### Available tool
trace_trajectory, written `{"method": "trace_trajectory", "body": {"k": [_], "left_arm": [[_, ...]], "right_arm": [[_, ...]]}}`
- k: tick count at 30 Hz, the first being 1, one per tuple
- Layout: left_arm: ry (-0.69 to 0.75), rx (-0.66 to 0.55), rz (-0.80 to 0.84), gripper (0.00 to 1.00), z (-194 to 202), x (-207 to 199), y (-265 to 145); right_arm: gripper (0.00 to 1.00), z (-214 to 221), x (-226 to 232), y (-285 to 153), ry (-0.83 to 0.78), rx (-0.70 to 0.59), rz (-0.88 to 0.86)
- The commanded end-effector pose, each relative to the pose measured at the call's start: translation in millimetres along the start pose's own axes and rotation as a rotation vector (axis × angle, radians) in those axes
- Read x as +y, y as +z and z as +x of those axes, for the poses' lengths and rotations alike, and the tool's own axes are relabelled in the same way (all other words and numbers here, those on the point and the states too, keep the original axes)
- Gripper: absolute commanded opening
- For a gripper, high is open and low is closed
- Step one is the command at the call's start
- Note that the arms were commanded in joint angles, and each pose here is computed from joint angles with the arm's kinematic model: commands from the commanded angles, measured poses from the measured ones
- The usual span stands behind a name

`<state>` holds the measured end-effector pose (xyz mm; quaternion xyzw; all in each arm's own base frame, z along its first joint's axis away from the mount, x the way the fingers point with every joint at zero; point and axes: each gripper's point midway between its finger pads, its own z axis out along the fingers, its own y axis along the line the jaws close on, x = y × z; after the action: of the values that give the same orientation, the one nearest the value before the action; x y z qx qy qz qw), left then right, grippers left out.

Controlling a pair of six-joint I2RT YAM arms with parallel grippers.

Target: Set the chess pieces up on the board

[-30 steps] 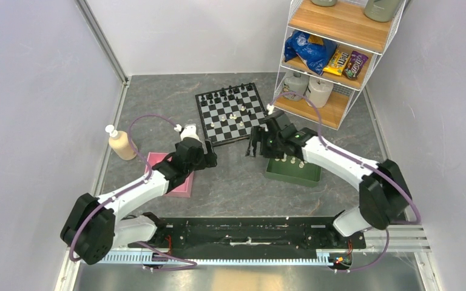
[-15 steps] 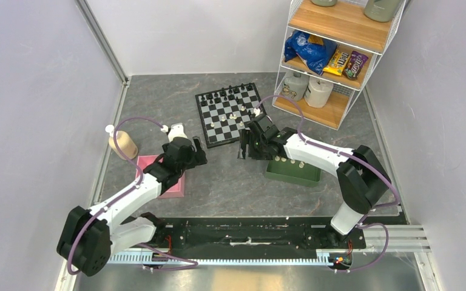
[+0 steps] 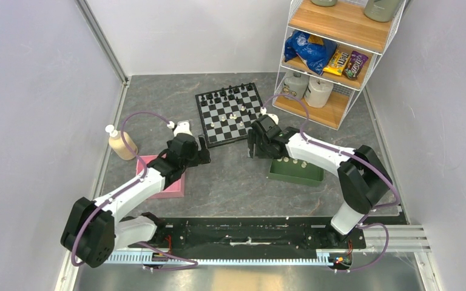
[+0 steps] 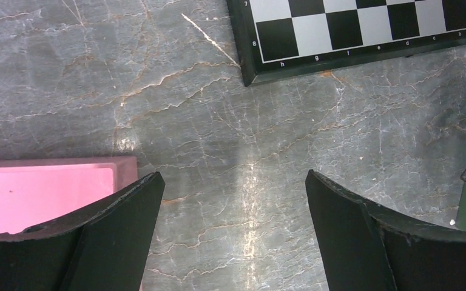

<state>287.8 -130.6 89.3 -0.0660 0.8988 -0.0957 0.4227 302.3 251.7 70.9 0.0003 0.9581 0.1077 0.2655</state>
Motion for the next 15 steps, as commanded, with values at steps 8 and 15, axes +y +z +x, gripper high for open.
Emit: {"method": "trace_trajectory", "body": {"k": [8, 15], "left_arm": [[0.013, -0.037, 0.046, 0.97, -22.9, -19.4, 11.1], [-0.016, -0.045, 0.089, 0.98, -33.1, -32.9, 28.5]], "right_arm": [[0.81, -15.2, -46.7, -13.1, 0.035, -0.045, 0.090], [0.84, -53.9, -26.6, -0.2, 0.046, -0.069, 0.030]]}}
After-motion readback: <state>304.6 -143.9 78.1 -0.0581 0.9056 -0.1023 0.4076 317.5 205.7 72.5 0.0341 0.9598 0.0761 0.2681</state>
